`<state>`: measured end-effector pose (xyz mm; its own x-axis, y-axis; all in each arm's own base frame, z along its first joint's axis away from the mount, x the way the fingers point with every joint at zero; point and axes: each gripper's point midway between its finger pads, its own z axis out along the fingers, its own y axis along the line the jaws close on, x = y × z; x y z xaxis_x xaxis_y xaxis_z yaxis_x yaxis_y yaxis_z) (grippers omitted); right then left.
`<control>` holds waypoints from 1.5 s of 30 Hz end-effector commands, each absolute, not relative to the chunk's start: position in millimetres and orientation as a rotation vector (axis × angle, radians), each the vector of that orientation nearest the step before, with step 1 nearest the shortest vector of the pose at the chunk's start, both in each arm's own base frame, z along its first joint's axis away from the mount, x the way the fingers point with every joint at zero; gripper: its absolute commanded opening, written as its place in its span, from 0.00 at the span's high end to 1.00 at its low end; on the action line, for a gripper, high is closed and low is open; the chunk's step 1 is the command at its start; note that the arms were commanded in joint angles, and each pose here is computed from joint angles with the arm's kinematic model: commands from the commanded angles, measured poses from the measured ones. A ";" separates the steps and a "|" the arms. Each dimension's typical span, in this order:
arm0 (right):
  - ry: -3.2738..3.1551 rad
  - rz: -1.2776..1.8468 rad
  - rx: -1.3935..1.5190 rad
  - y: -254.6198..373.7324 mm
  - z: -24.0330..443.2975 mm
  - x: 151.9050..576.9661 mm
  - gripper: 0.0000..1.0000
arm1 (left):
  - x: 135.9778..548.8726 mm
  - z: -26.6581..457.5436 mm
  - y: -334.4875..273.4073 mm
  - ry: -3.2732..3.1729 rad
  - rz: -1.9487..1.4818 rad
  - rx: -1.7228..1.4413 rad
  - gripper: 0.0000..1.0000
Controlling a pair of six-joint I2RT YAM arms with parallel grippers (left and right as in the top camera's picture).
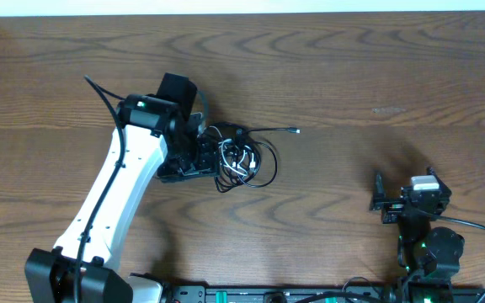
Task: Untangle cables
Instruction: 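Swing the right gripper up and toward the cable bundle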
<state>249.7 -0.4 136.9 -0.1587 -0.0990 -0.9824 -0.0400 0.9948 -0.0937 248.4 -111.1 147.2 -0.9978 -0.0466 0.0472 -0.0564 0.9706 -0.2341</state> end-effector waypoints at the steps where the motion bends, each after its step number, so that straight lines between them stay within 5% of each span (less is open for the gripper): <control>1: 1.695 0.404 -0.049 45.0 149.2 243.3 0.01 | 248.4 149.5 -119.9 -3.085 0.393 0.036 0.30; 18: 1.853 0.981 -0.052 104.9 134.3 214.2 0.01 | 253.6 149.8 -122.0 -3.104 0.407 0.040 0.31; 34: 1.748 1.048 -0.287 123.5 324.5 218.2 0.01 | 264.9 151.0 -125.5 -3.148 0.436 0.030 0.31; 45: 1.958 1.256 -0.319 138.1 320.9 221.6 0.01 | 267.9 151.4 -126.4 -3.159 0.444 0.029 0.32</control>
